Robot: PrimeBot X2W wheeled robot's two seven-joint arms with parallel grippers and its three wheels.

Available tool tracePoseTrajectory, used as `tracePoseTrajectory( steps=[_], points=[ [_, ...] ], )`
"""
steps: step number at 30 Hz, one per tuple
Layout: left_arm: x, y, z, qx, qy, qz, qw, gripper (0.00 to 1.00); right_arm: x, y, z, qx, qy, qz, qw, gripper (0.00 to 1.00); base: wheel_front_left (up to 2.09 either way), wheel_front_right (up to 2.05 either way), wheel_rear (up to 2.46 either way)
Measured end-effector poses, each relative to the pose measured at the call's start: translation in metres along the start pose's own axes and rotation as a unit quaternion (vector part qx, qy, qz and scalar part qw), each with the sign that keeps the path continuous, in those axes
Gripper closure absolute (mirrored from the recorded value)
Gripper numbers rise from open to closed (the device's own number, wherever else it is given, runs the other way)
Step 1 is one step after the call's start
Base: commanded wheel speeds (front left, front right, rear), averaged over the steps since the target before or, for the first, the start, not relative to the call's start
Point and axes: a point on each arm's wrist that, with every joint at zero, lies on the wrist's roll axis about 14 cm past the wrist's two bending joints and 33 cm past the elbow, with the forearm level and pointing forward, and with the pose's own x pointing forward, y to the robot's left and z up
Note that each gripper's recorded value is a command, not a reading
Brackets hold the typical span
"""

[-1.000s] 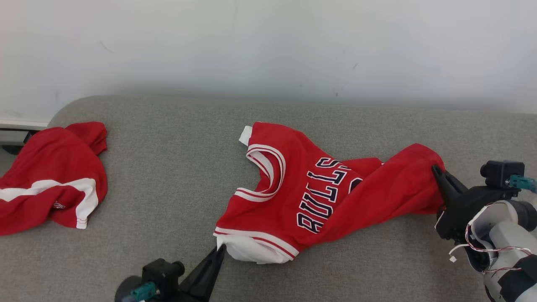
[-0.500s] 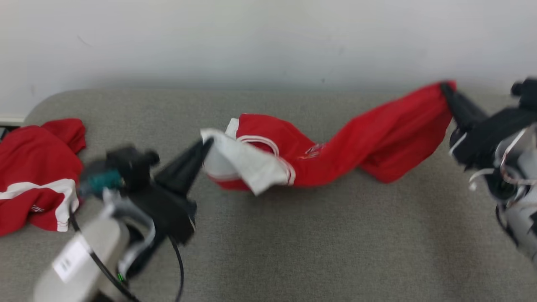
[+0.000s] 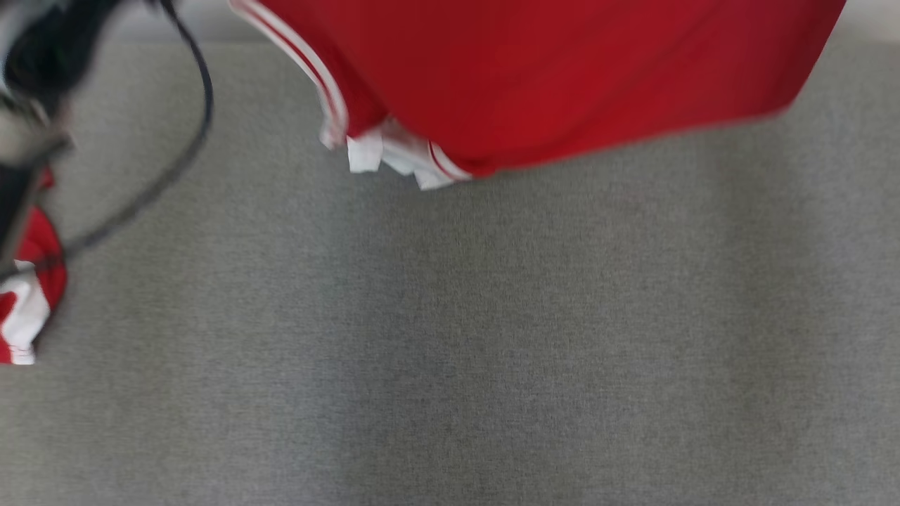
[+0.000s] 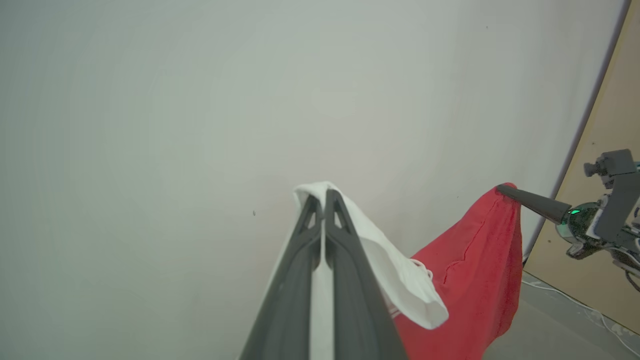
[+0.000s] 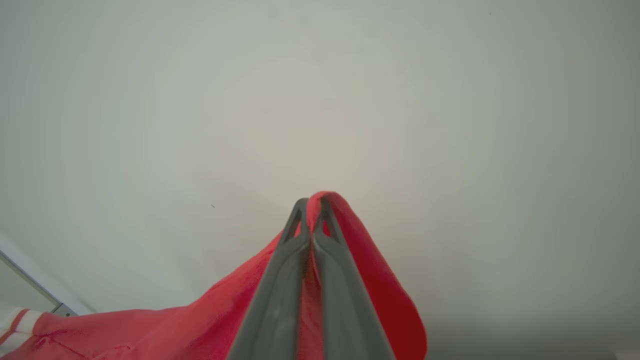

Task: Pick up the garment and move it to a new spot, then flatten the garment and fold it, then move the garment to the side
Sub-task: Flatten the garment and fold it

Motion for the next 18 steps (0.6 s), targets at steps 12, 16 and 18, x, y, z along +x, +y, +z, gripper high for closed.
tracePoseTrajectory(
  steps=[12,16,18],
  points=[
    [0.095,0.089,0.022,-0.051,-0.084,0.094,0.991,1.00,0.079,-0.046,0.036,-0.037,-0.089,-0.057,0.994,1.00,0.00,0.00,0.00],
    [0.115,0.088,0.029,-0.047,-0.120,0.088,0.988,1.00,0.092,-0.055,0.037,-0.047,-0.117,-0.065,0.990,1.00,0.00,0.00,0.00],
    [0.123,0.084,0.028,-0.031,-0.132,0.082,0.987,1.00,0.097,-0.057,0.043,-0.054,-0.145,-0.062,0.986,1.00,0.00,0.00,0.00]
  ],
)
